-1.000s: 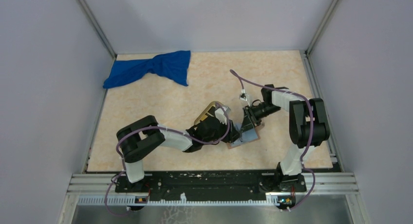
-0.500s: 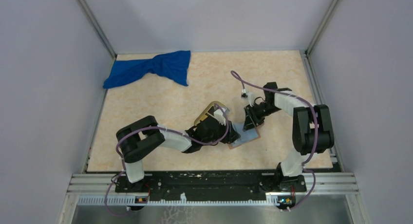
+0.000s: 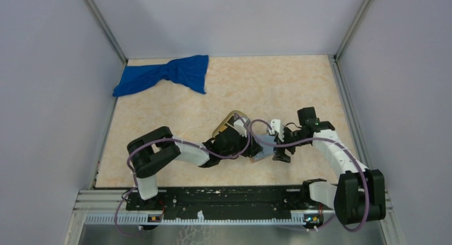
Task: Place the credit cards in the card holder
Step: Insert the credit card into the card holder.
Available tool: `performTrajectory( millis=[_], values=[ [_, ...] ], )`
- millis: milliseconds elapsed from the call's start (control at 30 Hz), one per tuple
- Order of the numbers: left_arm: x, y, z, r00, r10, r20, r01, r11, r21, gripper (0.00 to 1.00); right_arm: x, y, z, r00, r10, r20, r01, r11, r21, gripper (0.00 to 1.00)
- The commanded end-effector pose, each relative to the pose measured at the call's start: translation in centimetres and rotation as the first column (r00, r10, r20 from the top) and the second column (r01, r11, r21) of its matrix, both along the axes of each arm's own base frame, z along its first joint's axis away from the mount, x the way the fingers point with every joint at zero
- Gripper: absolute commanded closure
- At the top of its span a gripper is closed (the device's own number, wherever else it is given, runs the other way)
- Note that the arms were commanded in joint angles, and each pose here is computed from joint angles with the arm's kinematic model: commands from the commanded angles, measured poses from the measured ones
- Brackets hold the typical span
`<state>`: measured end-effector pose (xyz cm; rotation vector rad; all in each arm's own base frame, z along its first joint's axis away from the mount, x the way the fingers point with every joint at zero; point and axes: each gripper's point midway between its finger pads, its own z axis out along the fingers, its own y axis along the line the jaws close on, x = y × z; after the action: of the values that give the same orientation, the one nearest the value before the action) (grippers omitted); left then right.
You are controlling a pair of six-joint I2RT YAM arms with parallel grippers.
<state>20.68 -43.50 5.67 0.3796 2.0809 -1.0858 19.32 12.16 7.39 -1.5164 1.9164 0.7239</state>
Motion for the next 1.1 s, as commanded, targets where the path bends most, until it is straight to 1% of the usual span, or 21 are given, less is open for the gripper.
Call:
performTrajectory(
  millis=[0, 133, 300, 467, 733, 867, 1067],
  values=[
    [0.0, -0.3, 0.9, 1.0, -0.004, 0.011, 0.004, 0.999, -0.033, 0.54, 0.8, 0.9, -0.2, 0.969, 0.167, 0.182, -0.169, 0.986, -0.002, 0.18],
    [0.0, -0.4, 0.9, 1.0, -0.004, 0.009, 0.004, 0.999, -0.039, 0.54, 1.7, 1.2, -1.1, 0.958, 0.17, 0.233, -0.154, 0.984, -0.086, 0.18],
    [-0.1, -0.4, 1.0, 1.0, -0.007, 0.01, 0.007, 0.999, -0.044, 0.54, 2.2, 1.8, -1.8, 0.955, 0.174, 0.242, -0.145, 0.981, -0.133, 0.18],
    [0.0, -0.4, 1.0, 1.0, -0.007, 0.009, 0.008, 0.999, -0.046, 0.54, 2.6, 2.0, -2.0, 0.959, 0.148, 0.242, -0.117, 0.984, -0.137, 0.22],
    [-0.1, -0.5, 1.1, 1.0, -0.012, 0.009, 0.012, 0.999, -0.051, 0.54, 2.4, 2.5, -2.4, 0.961, 0.151, 0.233, -0.12, 0.982, -0.144, 0.24],
    [-0.1, -0.5, 1.0, 1.0, -0.013, 0.008, 0.013, 0.999, -0.049, 0.53, 3.0, 2.4, -2.2, 0.963, 0.118, 0.242, -0.082, 0.985, -0.152, 0.26],
    [-0.1, -0.4, 0.9, 1.0, -0.013, 0.008, 0.014, 0.999, -0.047, 0.5, 3.8, 1.8, -1.8, 0.965, 0.057, 0.257, -0.013, 0.985, -0.171, 0.31]
  ],
)
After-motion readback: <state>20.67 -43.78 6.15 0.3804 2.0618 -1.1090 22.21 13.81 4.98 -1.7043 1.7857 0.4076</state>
